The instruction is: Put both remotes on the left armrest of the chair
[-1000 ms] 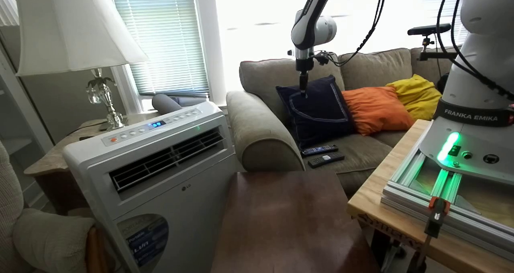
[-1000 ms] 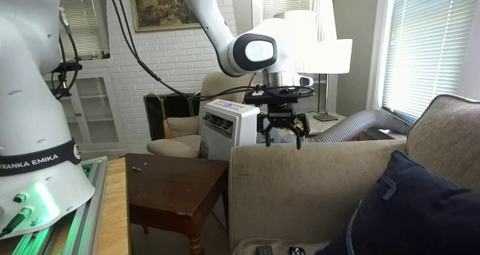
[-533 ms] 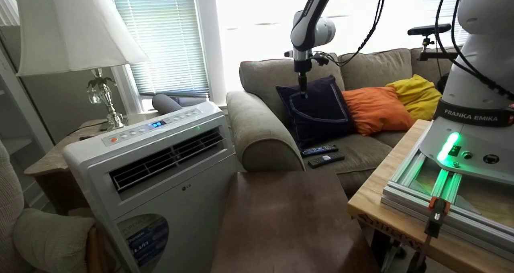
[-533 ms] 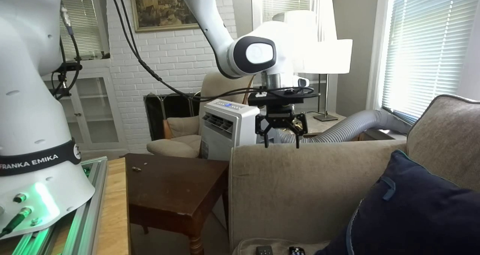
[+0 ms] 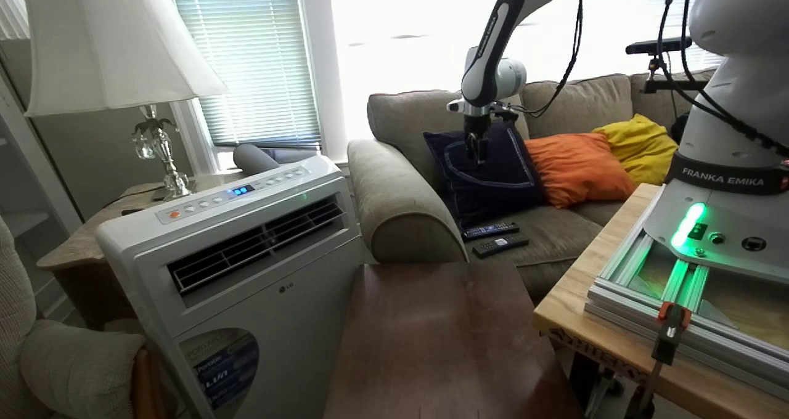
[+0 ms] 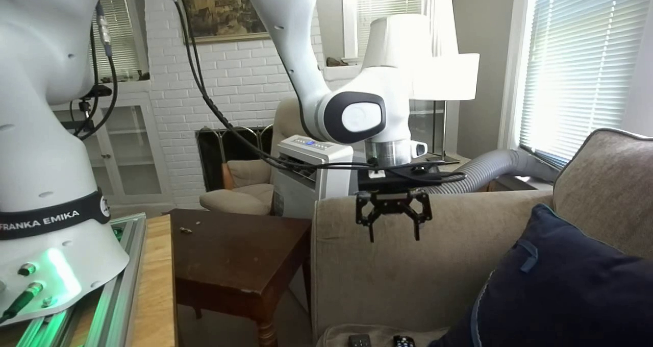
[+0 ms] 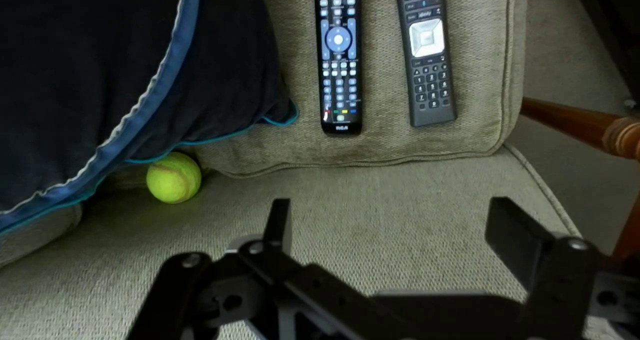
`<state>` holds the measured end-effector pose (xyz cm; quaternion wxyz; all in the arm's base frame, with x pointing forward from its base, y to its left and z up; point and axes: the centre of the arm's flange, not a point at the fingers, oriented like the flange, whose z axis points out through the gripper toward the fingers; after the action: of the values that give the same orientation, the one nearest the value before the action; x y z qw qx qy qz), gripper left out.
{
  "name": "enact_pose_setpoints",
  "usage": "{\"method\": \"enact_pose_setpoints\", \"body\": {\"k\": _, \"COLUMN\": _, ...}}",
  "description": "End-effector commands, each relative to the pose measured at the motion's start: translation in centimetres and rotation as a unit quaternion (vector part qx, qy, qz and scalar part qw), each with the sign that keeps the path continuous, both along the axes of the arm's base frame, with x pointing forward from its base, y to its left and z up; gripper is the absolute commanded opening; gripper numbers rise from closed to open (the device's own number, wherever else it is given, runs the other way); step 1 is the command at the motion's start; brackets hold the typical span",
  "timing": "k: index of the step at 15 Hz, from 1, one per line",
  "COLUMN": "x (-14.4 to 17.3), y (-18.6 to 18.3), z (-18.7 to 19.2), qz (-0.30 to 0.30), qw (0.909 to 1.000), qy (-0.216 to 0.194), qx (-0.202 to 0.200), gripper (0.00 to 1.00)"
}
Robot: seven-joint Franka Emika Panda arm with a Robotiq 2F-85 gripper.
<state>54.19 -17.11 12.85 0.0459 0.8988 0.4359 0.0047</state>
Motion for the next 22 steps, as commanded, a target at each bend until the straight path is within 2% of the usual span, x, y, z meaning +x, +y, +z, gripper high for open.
{"method": "enact_pose_setpoints", "body": {"k": 1, "x": 1.8, "y": -2.0, "z": -3.2, "qz": -0.023, "qw": 0.9996, "qy": 0.017, "qx": -0.007, "gripper": 1.00}}
{"method": "enact_pose_setpoints", "body": {"k": 4, "x": 1.8, "y": -2.8, "z": -5.0, "qz": -0.025, "qw": 0.9969, "qy": 0.035, "qx": -0.066, "gripper": 1.00}}
{"method": "enact_pose_setpoints", "body": {"k": 7, "x": 1.7, "y": -3.1, "z": -5.8, "qz": -0.013, "qw": 0.9882, "qy": 0.065, "qx": -0.138, "gripper": 1.00}}
{"method": "enact_pose_setpoints", "body": {"k": 8, "x": 1.6, "y": -2.9, "z": -6.1, "qz": -0.002, "qw": 0.9865, "qy": 0.071, "qx": -0.148, "gripper": 1.00}}
{"method": "enact_pose_setpoints", "body": {"k": 10, "x": 1.5, "y": -2.2, "z": -6.0, "qz": 0.015, "qw": 0.9868, "qy": 0.057, "qx": -0.151, "gripper": 1.00}}
{"method": "enact_pose_setpoints", "body": {"k": 11, "x": 1.1, "y": -2.4, "z": -5.6, "qz": 0.006, "qw": 0.9889, "qy": 0.063, "qx": -0.135, "gripper": 1.00}}
{"method": "enact_pose_setpoints", "body": {"k": 16, "x": 1.9, "y": -1.7, "z": -5.1, "qz": 0.009, "qw": 0.9880, "qy": 0.070, "qx": -0.137, "gripper": 1.00}}
{"method": "enact_pose_setpoints", "body": {"k": 17, "x": 2.4, "y": -1.8, "z": -6.0, "qz": 0.001, "qw": 0.9841, "qy": 0.082, "qx": -0.157, "gripper": 1.00}}
{"method": "enact_pose_setpoints", "body": {"k": 18, "x": 2.6, "y": -2.3, "z": -7.1, "qz": -0.007, "qw": 0.9789, "qy": 0.112, "qx": -0.171, "gripper": 1.00}}
{"method": "enact_pose_setpoints", "body": {"k": 22, "x": 2.3, "y": -3.7, "z": -10.6, "qz": -0.004, "qw": 0.9703, "qy": 0.137, "qx": -0.200, "gripper": 1.00}}
